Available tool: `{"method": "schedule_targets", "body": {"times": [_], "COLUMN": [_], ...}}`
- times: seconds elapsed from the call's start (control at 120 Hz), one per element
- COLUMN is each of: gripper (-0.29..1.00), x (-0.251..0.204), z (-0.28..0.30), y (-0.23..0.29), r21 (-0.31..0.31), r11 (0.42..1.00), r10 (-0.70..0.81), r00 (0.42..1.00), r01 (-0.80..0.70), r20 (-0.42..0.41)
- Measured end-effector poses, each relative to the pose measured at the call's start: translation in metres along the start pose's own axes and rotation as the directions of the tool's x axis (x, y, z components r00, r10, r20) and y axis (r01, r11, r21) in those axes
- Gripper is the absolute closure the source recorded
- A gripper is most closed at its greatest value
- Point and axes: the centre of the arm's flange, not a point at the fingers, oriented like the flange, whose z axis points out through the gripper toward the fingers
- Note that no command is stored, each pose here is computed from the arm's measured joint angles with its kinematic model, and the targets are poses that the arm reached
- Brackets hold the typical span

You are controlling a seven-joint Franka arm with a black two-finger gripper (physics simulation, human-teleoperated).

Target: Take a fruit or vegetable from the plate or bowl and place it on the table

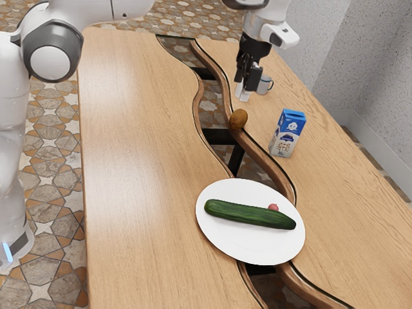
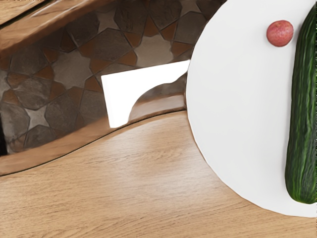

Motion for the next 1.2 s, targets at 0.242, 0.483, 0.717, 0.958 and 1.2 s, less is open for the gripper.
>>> {"method": "schedule_targets", "body": {"times": [0.242, 0.483, 0.717, 0.958, 1.2], "gripper": [0.0, 0.0, 0.0, 0.0, 0.0], "x": [-0.023, 0.002, 0.048, 0.03, 0.016], "z": [-0.068, -0.02, 0.051, 0.092, 0.128], "y": [0.0, -0.001, 0.189, 0.185, 0.182], "r21": [0.014, -0.008, 0.045, 0.037, -0.056], "r11": [1.0, 1.0, 0.961, 0.984, 0.994], "r10": [0.001, -0.022, 0.271, 0.171, 0.103], "r00": [0.991, 1.0, 0.962, 0.983, 0.992], "r01": [0.001, 0.022, -0.272, -0.174, -0.099], "r20": [-0.131, -0.005, 0.024, 0.069, 0.07]}}
